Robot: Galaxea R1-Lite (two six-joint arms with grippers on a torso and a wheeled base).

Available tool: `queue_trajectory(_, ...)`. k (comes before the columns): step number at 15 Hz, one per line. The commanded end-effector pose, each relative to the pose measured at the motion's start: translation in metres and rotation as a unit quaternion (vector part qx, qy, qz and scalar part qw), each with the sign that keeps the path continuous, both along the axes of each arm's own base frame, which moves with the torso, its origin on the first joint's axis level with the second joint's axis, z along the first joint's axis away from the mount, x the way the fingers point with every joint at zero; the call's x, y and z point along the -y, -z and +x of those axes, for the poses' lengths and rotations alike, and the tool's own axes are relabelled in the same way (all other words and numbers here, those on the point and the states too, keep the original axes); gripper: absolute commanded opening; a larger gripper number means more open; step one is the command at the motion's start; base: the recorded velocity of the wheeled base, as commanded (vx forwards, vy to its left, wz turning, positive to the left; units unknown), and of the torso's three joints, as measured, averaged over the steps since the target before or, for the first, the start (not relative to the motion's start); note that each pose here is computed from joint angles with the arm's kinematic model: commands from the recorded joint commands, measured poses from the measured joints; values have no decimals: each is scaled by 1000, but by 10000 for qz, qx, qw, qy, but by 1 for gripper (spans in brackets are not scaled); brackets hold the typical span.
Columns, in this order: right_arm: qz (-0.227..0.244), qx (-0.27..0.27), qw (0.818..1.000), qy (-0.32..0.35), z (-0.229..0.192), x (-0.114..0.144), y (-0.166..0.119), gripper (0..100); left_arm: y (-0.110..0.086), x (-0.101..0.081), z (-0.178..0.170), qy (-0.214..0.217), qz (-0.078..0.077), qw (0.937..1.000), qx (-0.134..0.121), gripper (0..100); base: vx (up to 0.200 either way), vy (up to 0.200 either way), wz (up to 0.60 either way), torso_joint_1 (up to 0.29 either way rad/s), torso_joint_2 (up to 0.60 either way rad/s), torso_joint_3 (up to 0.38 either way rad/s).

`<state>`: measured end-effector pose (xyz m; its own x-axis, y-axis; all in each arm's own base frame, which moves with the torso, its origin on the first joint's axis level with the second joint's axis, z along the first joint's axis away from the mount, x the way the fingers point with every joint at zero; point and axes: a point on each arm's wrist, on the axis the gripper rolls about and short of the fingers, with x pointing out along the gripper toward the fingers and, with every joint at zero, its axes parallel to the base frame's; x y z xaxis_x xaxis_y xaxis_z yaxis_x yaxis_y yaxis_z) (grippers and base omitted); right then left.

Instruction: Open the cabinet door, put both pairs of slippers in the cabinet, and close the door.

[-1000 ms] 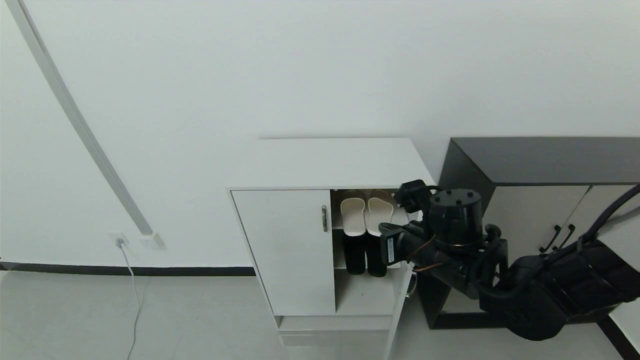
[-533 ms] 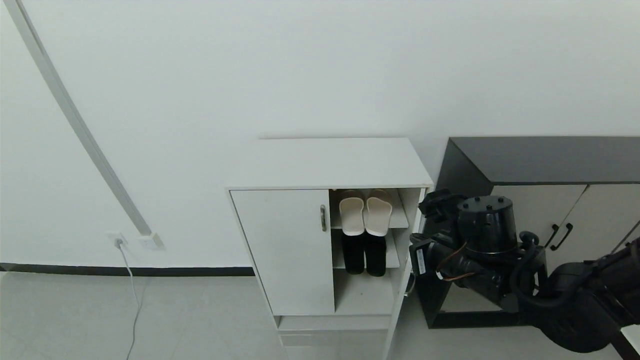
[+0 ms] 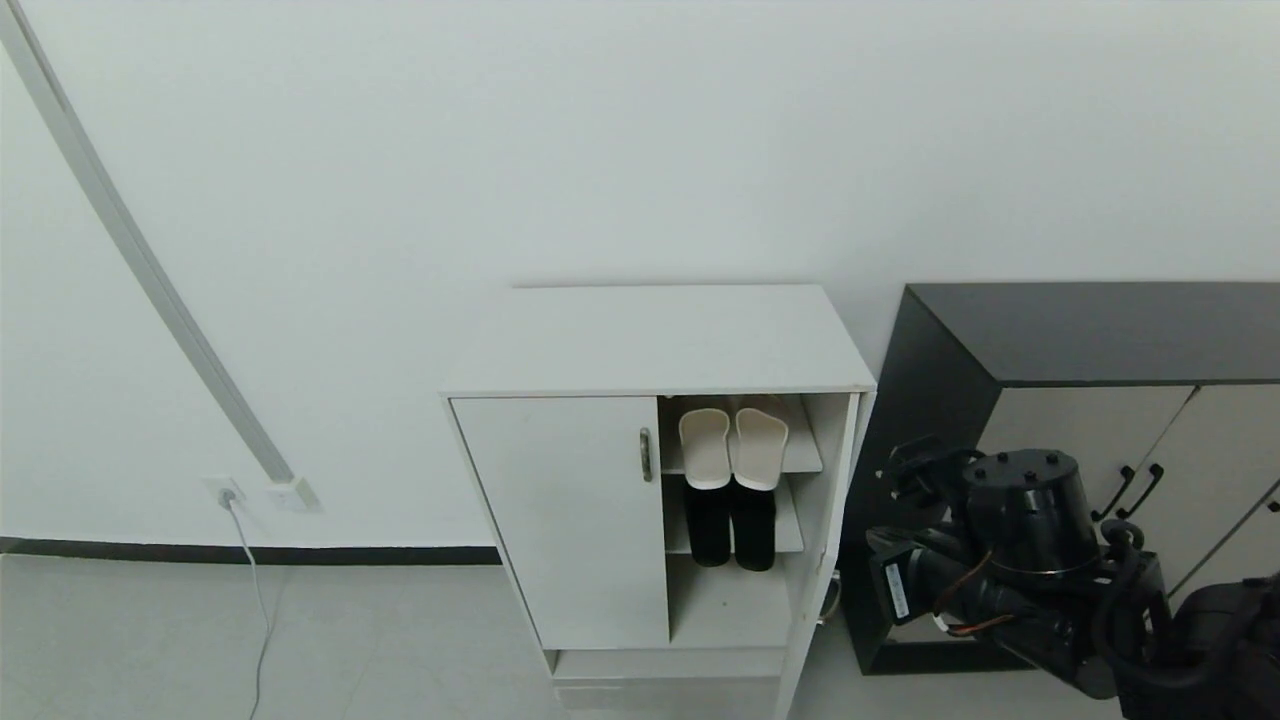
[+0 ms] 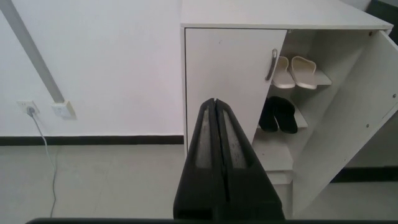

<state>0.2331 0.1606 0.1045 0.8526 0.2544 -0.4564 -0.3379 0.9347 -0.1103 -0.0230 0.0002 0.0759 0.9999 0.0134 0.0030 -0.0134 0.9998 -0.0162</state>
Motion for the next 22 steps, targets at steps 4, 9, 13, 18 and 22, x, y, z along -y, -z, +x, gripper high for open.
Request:
queue_trajectory(4,-114,-201,9997,18,20,-12,22,0,0,0,0,-17,-11,10000,-7,0,0,0,0,0,0,0)
queue_trajectory(9,15,-222,9997,41,38,-26,30,0,0,0,0,-17,-19,10000,-7,0,0,0,0,0,0,0)
queue_trajectory(13,196,-154,9997,-33,53,-37,37,0,0,0,0,-17,-11,10000,-7,0,0,0,0,0,0,0)
queue_trajectory(18,334,39,9994,-62,71,-52,53,0,0,0,0,-17,-11,10000,-7,0,0,0,0,0,0,0)
queue_trajectory(22,452,193,9988,-55,92,-66,59,0,0,0,0,-17,-11,10000,-7,0,0,0,0,0,0,0)
